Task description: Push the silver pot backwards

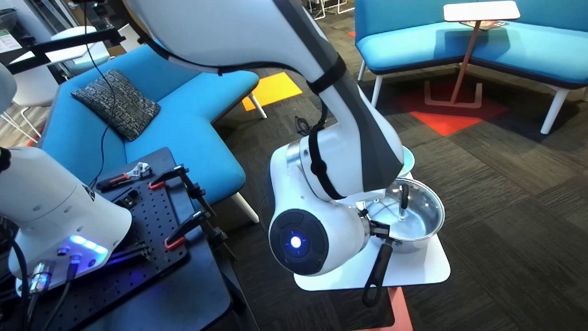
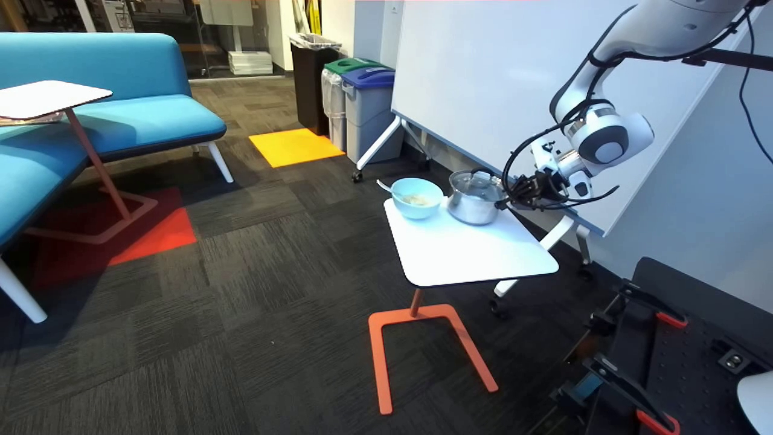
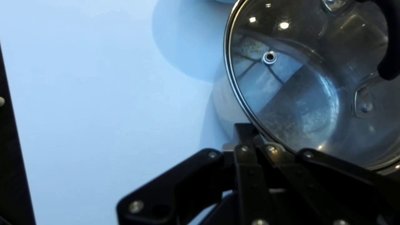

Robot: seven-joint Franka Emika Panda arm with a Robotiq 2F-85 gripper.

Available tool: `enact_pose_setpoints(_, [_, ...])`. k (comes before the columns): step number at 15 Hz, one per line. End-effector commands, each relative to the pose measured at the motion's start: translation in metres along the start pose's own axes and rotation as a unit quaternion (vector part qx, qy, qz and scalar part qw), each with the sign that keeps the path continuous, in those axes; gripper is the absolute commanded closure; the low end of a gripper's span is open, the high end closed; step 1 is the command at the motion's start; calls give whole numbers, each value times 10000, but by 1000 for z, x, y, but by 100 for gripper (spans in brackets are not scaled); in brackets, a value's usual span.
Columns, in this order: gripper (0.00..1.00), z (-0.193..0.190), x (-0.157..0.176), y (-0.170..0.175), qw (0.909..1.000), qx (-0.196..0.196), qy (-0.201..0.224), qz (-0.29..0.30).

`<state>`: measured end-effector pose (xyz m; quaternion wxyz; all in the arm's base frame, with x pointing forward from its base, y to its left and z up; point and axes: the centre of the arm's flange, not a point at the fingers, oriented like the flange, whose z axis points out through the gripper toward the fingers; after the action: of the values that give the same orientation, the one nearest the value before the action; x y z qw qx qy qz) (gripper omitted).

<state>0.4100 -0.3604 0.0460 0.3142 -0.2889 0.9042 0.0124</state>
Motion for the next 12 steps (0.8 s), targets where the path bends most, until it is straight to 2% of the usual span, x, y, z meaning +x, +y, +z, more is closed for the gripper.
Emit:
enact_pose_setpoints(1, [100,-1,-12,-10,9997,113,-35,-216])
enact_pose_setpoints(7, [100,-10,-6,3,9986,-17,177,-502])
enact_pose_setpoints(10, [100,-29,-2,14,9945,-332,491,-859])
enact_pose_setpoints(12, [100,-50,-2,25,9877,-633,653,-1274])
